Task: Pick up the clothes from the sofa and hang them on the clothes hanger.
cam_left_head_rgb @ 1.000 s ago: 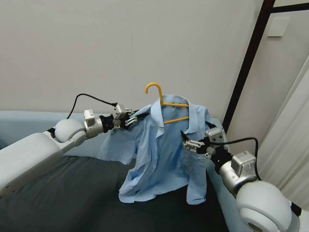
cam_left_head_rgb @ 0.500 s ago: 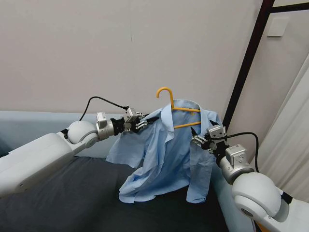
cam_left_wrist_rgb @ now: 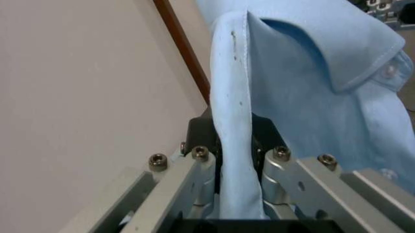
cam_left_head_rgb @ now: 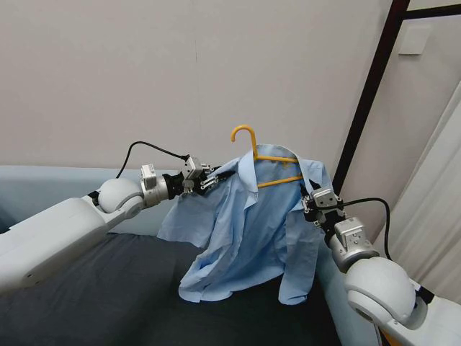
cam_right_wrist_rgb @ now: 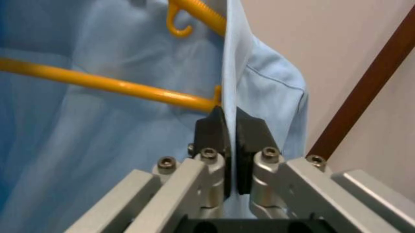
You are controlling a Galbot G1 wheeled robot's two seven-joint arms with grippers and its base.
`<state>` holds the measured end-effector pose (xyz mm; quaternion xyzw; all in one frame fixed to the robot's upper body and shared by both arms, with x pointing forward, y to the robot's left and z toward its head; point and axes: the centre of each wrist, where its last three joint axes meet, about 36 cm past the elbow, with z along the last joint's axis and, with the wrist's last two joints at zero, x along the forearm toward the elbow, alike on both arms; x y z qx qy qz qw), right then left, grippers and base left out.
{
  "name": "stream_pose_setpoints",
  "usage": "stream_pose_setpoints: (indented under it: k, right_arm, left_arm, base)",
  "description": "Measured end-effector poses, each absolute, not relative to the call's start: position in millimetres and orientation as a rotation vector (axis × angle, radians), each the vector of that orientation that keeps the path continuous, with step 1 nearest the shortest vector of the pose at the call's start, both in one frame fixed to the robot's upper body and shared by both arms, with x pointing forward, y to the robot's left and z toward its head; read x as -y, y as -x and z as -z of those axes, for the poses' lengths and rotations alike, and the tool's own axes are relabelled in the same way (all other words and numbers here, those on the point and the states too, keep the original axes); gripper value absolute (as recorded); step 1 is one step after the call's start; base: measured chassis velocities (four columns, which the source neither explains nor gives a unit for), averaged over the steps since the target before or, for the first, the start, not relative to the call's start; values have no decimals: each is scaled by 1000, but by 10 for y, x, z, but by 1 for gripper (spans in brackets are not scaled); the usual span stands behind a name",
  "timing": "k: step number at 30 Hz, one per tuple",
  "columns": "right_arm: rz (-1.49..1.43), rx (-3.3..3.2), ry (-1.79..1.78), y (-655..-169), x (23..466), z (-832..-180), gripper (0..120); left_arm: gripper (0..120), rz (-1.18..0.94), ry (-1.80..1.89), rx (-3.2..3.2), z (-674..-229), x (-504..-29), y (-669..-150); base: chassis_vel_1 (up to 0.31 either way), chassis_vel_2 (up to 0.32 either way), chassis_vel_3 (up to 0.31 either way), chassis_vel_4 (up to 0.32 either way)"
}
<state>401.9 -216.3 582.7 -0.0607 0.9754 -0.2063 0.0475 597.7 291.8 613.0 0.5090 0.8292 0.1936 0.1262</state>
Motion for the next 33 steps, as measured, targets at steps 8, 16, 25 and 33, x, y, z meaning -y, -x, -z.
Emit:
stream_pose_setpoints:
  k: [8,16,25,33]
  right_arm:
    - [587,-2934,273,-3935,2118,-5876,0]
    - [629,-2843,442,-3838,2055,-5906,0]
    - [699,-2833,542,-3705,2045,-5679,0]
    - [705,-2843,505,-3756,2051,-5635,0]
  left_arm:
    - [7,-561,-1494,-2417,-6087,-2885,-5981]
    - [7,-554,-1542,-2403,-6087,-2677,-6083]
    - [7,-552,-1573,-2384,-6201,-2602,-6164]
    - [7,-547,-1597,-2370,-6190,-2584,-6132]
  base:
    - [0,0,0,0]
    - [0,0,0,0]
    - [0,0,0,0]
    - [0,0,0,0]
